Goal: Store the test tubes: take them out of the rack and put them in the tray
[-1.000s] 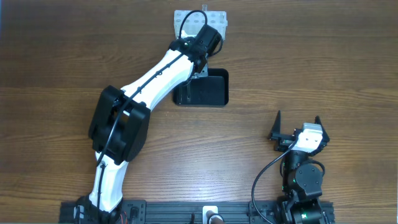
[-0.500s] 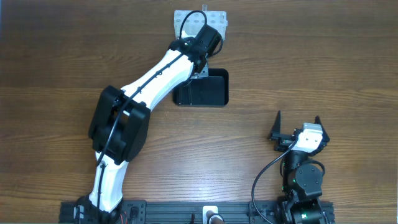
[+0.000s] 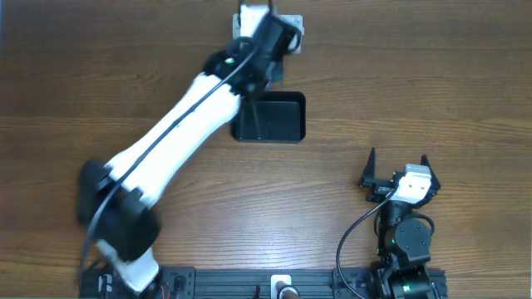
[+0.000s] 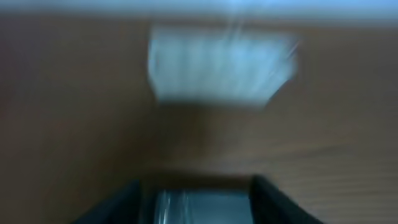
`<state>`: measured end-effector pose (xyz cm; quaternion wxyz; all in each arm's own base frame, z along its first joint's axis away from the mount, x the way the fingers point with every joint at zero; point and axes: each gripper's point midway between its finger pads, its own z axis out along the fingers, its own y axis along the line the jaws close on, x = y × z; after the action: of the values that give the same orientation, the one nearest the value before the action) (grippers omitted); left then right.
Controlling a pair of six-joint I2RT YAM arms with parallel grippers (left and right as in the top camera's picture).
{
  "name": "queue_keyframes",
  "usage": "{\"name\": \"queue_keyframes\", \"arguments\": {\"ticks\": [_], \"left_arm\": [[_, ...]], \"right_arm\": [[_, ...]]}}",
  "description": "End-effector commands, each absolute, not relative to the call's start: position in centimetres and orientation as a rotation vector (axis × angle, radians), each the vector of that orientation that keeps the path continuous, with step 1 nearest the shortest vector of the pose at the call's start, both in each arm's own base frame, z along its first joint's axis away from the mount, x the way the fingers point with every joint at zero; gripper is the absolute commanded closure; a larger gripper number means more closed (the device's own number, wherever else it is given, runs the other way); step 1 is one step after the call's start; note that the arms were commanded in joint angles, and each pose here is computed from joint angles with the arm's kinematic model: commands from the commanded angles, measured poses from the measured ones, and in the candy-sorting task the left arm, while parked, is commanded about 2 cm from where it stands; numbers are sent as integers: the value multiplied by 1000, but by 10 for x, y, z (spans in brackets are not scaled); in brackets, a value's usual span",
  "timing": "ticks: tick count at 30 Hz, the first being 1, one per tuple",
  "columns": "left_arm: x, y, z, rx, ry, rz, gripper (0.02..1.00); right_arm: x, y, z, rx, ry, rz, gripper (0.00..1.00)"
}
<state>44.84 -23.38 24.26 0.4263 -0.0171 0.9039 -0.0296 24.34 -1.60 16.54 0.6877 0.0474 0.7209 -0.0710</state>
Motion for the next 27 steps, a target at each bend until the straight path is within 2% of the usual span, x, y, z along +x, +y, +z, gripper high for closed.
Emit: {"name": "queue_keyframes", "arguments": {"ticks": [1,6,11,19,27], "left_arm": [[428,-181,330,-71,2029,-77,286],[402,-124,364,-41,1850,-181,202],[358,-66,362,4,1687,-207,130],[291,-24,307,-2,1616,-96,20],[260,-23,255,18,1534,-125,18]], "right_arm": [[243,-15,164,111,1611,-149,9],[243,-15,164,111,1611,-149,7],[243,-15,164,111,1611,-149,7],[243,-15,164,111,1611,-149,7],[243,-15,164,111,1611,-149,7]]}}
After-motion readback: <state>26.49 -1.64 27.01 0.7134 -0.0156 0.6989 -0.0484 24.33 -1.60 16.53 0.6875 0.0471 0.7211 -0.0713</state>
